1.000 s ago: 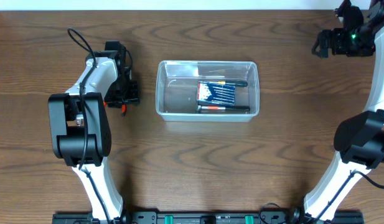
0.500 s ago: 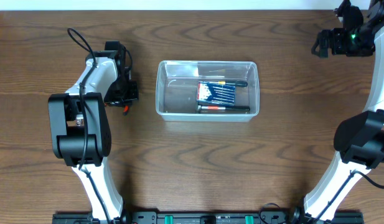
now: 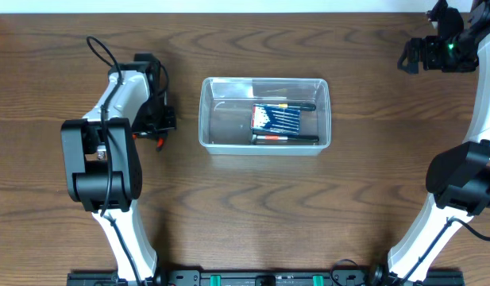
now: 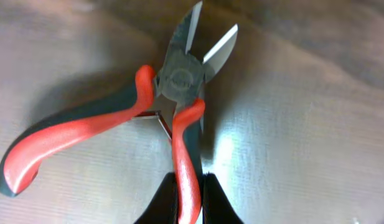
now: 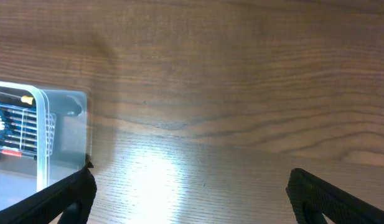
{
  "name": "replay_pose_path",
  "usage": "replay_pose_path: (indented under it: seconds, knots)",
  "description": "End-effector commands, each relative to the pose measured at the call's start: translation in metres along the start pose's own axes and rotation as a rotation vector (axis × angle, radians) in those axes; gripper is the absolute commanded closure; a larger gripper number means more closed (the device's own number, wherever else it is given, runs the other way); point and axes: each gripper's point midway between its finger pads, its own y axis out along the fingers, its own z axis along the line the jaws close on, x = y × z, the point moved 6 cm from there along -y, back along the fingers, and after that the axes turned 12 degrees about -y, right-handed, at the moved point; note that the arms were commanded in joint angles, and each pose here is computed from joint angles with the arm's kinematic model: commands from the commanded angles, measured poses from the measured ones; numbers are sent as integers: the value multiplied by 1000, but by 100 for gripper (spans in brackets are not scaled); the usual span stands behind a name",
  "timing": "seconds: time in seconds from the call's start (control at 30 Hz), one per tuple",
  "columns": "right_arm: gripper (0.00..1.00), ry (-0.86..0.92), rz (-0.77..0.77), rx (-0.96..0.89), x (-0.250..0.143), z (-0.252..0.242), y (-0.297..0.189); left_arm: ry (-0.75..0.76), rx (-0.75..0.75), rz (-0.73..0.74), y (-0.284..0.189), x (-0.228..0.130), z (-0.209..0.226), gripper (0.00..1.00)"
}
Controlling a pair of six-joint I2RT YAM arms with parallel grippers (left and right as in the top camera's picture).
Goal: Pack container
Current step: 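Carry the pliers into the container and open the left gripper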
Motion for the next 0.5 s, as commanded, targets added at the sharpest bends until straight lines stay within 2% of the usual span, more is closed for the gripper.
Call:
replay_pose_path:
  seconds: [0.0, 0.1, 0.23, 0.47]
  knots:
    - [1, 8, 3, 9, 1, 3, 2, 13, -57, -193, -80, 5, -12, 94]
    - [1, 8, 2, 8, 1, 3, 2, 162, -93, -323, -129, -11, -31, 94]
    - [1, 8, 2, 9, 1, 3, 2, 482, -111, -459, -172, -50, -70, 94]
    - [1, 9, 3, 9, 1, 3, 2, 1013, -84, -512, -178, -113, -140, 94]
